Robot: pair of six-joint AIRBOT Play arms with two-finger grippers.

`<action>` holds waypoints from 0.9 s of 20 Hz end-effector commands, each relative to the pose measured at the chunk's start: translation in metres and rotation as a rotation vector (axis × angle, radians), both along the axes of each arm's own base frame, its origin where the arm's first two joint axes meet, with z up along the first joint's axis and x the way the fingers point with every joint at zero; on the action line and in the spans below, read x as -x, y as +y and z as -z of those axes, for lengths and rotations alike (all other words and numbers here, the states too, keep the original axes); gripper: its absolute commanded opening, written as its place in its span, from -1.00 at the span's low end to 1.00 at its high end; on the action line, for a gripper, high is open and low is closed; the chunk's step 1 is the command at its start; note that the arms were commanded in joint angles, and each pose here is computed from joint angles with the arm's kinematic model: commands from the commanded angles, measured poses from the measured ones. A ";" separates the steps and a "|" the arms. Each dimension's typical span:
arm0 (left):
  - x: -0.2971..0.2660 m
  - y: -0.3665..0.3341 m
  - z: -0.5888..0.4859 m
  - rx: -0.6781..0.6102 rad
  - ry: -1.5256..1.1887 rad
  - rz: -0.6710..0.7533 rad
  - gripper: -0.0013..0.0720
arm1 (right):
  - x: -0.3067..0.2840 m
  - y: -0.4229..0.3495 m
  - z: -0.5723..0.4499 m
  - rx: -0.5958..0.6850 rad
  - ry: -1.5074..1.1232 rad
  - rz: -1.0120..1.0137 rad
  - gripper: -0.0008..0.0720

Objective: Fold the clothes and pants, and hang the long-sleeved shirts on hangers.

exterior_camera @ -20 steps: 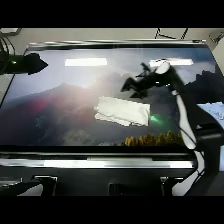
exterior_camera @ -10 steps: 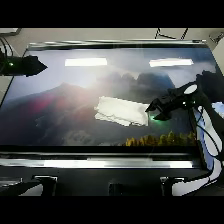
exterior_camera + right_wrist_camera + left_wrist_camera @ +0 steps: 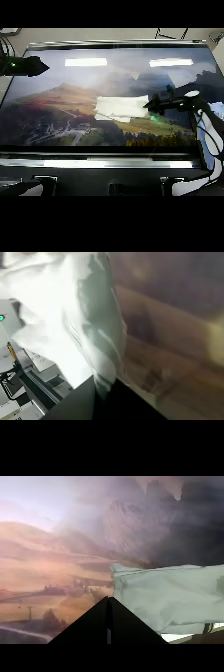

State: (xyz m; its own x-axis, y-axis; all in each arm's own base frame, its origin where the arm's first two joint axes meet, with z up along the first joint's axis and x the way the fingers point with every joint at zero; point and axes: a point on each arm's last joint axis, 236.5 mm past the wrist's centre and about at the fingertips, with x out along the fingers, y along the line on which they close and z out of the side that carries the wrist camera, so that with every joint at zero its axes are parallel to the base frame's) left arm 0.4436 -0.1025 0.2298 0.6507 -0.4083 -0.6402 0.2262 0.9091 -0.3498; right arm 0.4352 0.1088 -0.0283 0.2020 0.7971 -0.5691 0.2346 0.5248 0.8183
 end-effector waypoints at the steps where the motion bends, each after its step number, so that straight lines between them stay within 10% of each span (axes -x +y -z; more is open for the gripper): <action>1: -0.001 0.000 0.000 0.000 -0.004 0.000 -0.90 | -0.029 -0.044 -0.095 0.017 -0.188 0.024 -0.89; 7: -0.002 -0.001 -0.001 -0.002 -0.008 0.002 -0.90 | -0.017 -0.198 -0.228 0.307 -0.301 0.371 -0.89; 18: -0.003 -0.001 -0.002 -0.042 -0.042 0.039 -0.90 | 0.114 -0.346 -0.305 0.449 -0.206 0.872 -0.89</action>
State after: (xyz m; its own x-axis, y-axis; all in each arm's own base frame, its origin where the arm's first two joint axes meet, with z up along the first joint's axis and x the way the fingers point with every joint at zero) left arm 0.4454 -0.1030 0.2311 0.6575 -0.4079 -0.6335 0.2555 0.9117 -0.3218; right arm 0.3654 -0.2106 0.2738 0.7716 0.1408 -0.6203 0.4505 0.5676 0.6891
